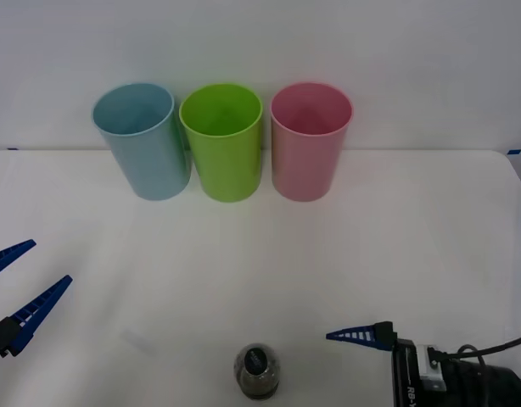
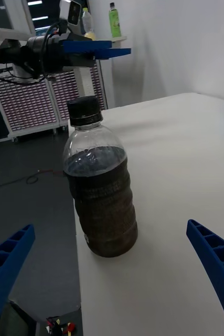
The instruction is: Grasp the object on the table and drop it into the matching bin: aluminum can to the light blue bin, PET bottle to the pink bin.
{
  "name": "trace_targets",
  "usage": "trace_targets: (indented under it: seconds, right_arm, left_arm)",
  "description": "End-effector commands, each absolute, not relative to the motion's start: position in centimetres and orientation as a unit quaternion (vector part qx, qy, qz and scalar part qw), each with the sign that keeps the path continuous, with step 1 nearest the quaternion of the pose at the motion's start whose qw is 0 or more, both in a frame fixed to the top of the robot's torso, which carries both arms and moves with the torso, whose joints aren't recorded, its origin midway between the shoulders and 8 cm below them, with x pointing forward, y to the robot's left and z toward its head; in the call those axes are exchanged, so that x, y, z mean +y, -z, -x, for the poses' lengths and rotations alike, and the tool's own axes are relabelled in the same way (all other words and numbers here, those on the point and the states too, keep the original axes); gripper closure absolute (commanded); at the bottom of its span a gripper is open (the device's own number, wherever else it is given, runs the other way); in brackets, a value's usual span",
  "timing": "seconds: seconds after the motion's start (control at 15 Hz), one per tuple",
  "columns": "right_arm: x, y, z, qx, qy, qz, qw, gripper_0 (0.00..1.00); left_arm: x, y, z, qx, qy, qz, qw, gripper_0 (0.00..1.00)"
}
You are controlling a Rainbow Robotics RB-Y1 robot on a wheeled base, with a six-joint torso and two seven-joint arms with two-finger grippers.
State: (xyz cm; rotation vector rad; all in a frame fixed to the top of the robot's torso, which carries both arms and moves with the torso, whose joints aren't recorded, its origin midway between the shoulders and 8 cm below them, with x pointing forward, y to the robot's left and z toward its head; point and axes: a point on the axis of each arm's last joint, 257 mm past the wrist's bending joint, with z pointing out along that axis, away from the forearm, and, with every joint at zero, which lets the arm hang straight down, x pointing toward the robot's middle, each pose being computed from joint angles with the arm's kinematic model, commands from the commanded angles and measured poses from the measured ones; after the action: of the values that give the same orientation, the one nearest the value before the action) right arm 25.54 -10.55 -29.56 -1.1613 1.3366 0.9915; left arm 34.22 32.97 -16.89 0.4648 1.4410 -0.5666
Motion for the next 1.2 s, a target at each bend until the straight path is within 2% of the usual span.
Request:
trace_targets:
  seconds: [0.07,0.87,1.2]
  right_arm:
    - [-8.3,29.7,-26.1,0.535,-0.395,0.511,0.544,0.0]
    - [-2.0,32.0,-27.3,0.533,-0.362,0.533,0.547,0.0]
    - [0.1,33.5,-28.2,0.529,-0.379,0.535,0.539,0.0]
  left_arm:
    - [33.0,16.9,-34.2,0.645,0.253,-0.208,0.691,0.0]
    - [33.0,16.9,-34.2,0.645,0.253,-0.208,0.691,0.0]
    - [33.0,16.9,-34.2,0.645,0.253,-0.208,0.691,0.0]
